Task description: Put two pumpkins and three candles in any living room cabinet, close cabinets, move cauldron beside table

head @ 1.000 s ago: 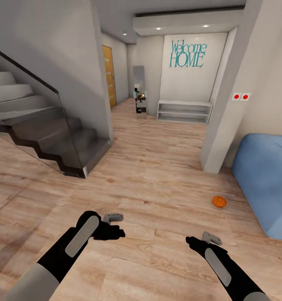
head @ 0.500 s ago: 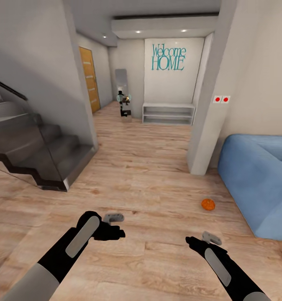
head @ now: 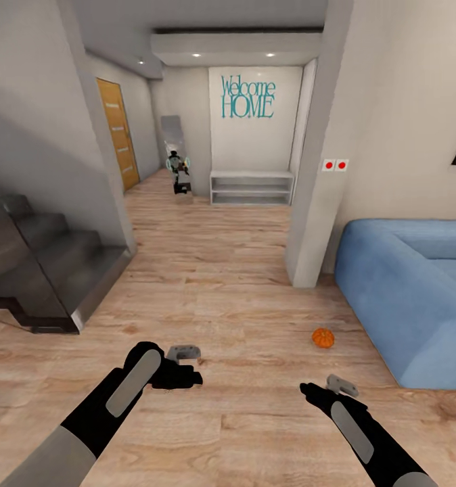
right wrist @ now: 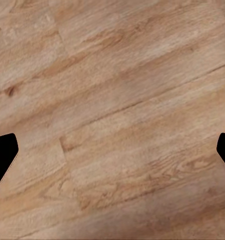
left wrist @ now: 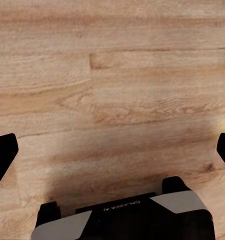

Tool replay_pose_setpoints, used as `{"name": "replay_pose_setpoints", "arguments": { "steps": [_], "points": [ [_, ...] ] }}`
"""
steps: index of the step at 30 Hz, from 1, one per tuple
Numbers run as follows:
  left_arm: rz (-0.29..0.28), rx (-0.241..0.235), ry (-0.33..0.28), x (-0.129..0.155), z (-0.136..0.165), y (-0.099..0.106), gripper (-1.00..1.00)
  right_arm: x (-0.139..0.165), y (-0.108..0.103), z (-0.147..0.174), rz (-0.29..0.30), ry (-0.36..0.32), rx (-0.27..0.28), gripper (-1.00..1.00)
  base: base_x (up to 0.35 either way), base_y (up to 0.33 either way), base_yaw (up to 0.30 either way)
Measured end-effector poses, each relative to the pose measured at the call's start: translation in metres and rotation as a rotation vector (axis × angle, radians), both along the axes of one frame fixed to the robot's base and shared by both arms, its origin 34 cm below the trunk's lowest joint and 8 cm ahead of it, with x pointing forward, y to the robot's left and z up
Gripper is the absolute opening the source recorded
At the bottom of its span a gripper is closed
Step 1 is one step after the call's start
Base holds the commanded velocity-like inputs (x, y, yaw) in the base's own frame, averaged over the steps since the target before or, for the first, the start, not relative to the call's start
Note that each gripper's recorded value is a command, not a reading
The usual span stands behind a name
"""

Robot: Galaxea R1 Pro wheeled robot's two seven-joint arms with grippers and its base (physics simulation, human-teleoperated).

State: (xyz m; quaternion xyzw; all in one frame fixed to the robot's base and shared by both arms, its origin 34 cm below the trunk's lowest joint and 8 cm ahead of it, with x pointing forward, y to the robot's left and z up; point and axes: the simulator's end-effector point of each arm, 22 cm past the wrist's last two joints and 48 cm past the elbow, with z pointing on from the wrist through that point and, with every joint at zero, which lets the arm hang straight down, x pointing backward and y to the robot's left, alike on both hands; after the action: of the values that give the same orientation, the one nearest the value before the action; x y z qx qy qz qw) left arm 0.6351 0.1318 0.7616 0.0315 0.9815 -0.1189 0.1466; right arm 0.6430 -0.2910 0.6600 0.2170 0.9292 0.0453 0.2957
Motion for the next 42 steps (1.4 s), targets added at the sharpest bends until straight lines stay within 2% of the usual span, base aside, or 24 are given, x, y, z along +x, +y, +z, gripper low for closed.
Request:
{"name": "replay_pose_setpoints", "arguments": {
  "steps": [38, 42],
  "points": [
    [-0.012, 0.003, 0.002, -0.0022, -0.0009, -0.0038, 1.0, 0.0017, 0.0056, 0.0012, -0.002, -0.006, 0.004, 1.0, 0.251, -0.011, -0.003],
    [-0.012, 0.003, 0.002, -0.0022, -0.0009, -0.0039, 1.0, 0.0047, 0.0031, 0.0034, -0.011, -0.025, -0.003, 1.0, 0.214, -0.093, 0.0]
  ]
}}
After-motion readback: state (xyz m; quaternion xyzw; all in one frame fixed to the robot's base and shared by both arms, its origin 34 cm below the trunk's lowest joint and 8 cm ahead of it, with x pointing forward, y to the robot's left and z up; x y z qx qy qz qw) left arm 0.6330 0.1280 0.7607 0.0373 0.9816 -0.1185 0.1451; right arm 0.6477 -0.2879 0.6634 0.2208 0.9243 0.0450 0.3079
